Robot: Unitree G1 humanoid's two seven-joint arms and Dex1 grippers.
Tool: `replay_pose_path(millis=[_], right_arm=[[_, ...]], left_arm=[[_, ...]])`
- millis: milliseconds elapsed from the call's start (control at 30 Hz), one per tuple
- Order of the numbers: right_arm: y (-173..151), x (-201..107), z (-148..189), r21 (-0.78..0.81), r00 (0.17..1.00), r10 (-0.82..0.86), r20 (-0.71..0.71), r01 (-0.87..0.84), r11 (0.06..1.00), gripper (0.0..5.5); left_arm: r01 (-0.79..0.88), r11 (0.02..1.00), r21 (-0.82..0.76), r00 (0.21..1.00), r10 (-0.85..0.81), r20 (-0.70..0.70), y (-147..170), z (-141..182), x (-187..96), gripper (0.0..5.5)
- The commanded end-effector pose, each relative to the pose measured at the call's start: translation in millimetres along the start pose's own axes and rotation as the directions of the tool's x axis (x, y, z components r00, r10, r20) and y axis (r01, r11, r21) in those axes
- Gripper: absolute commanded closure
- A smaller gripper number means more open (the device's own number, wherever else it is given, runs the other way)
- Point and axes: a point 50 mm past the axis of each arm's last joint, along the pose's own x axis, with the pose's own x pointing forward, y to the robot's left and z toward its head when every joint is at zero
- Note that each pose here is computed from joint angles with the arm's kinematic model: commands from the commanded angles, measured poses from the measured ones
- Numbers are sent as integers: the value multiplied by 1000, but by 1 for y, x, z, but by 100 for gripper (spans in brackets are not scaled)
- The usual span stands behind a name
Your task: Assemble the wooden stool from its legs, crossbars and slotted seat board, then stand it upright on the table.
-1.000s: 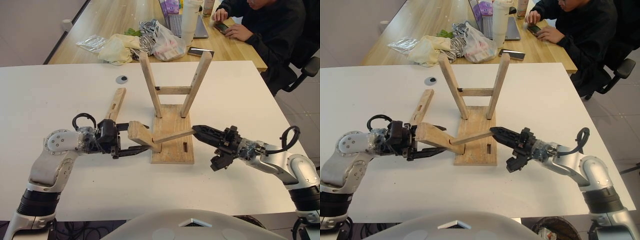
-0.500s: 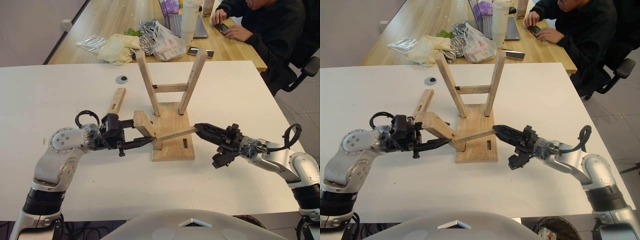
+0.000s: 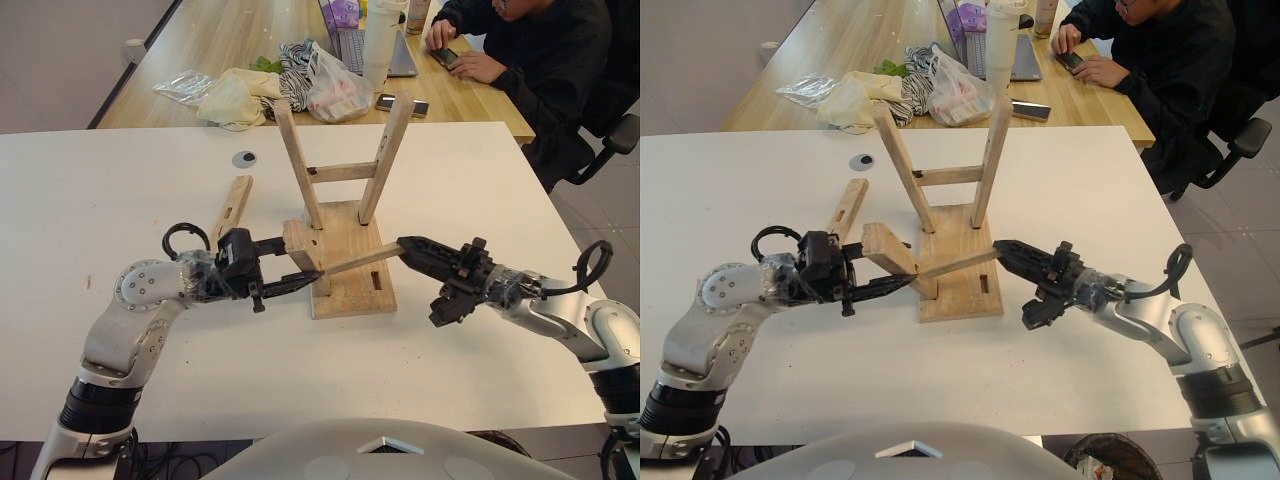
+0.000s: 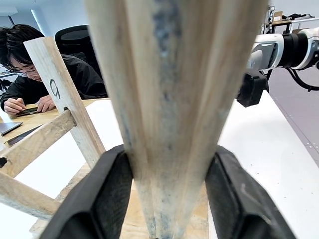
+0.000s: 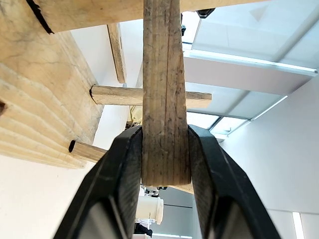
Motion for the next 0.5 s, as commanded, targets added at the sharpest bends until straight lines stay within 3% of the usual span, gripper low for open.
replay_pose_path(millis=[33, 500], right_arm=[[-4, 1, -1, -7, 1000, -21, -2, 21, 1000, 424], [7, 5, 20, 3, 999, 7, 50, -7, 1000, 424]], left_arm=[[19, 1000, 3, 1000, -19, -15, -1, -1, 2, 347], [-20, 996, -83, 1000, 21, 11, 1, 5, 6, 347]])
